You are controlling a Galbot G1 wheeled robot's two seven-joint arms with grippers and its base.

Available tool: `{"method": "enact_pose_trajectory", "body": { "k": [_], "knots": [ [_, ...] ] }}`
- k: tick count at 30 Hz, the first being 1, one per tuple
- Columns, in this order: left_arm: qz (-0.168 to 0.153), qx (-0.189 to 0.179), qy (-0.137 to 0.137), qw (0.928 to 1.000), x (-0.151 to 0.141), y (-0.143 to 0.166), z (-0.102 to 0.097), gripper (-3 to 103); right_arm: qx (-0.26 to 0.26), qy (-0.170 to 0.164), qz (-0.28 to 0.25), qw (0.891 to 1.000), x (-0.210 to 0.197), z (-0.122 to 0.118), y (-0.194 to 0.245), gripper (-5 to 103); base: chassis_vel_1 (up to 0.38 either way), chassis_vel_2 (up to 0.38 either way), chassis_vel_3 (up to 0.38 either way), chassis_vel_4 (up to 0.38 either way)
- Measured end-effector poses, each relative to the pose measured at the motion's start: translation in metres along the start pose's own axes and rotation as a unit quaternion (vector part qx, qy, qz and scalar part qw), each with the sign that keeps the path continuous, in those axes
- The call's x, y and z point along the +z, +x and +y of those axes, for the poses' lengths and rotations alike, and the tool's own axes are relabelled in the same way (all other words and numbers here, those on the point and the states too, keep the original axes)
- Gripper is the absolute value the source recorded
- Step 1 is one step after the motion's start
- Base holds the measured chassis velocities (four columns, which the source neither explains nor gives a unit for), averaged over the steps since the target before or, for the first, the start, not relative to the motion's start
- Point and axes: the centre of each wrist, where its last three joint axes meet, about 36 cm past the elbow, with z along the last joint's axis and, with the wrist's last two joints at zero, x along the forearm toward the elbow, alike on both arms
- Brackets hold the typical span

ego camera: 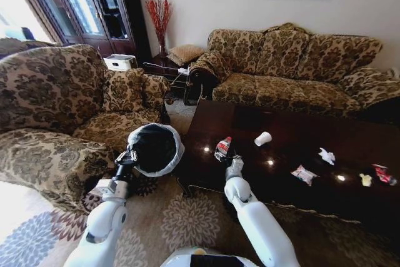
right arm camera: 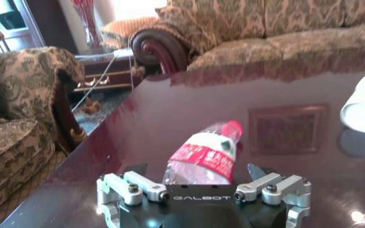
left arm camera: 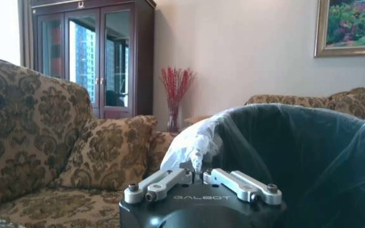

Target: Move to the front of the table and place the trash on the table into the trash bin.

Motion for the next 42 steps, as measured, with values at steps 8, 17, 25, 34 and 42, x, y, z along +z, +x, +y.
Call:
{"method": "enact_pose_trajectory", "body": {
  "k": [8,17,25,34,42],
  "knots": [
    [-0.005,0.003,0.004,1.0,-0.004,0.0,-0.002,3,0.006,0.001,0.013,1.0,0.007,-0.002,-0.006,87,0.0,0.0,0.0,0.0],
    [-0.016,0.009,0.013,0.9998,-0.015,0.003,-0.004,3,0.011,0.004,0.014,1.0,0.012,-0.009,-0.004,54,0.0,0.0,0.0,0.0],
    [-0.033,0.014,0.021,0.9991,-0.03,0.005,-0.005,3,0.013,0.006,0.013,1.0,0.013,-0.011,-0.004,28,0.0,0.0,0.0,0.0],
    [-0.044,0.017,0.025,0.9986,-0.039,0.005,-0.006,3,0.021,0.01,0.002,1.0,0.004,-0.023,-0.001,8,0.0,0.0,0.0,0.0],
    [-0.042,0.017,0.024,0.9987,-0.037,0.001,-0.003,3,0.016,0.016,-0.012,1.0,-0.004,-0.027,0.0,2,0.0,0.0,0.0,0.0]
  ]
}}
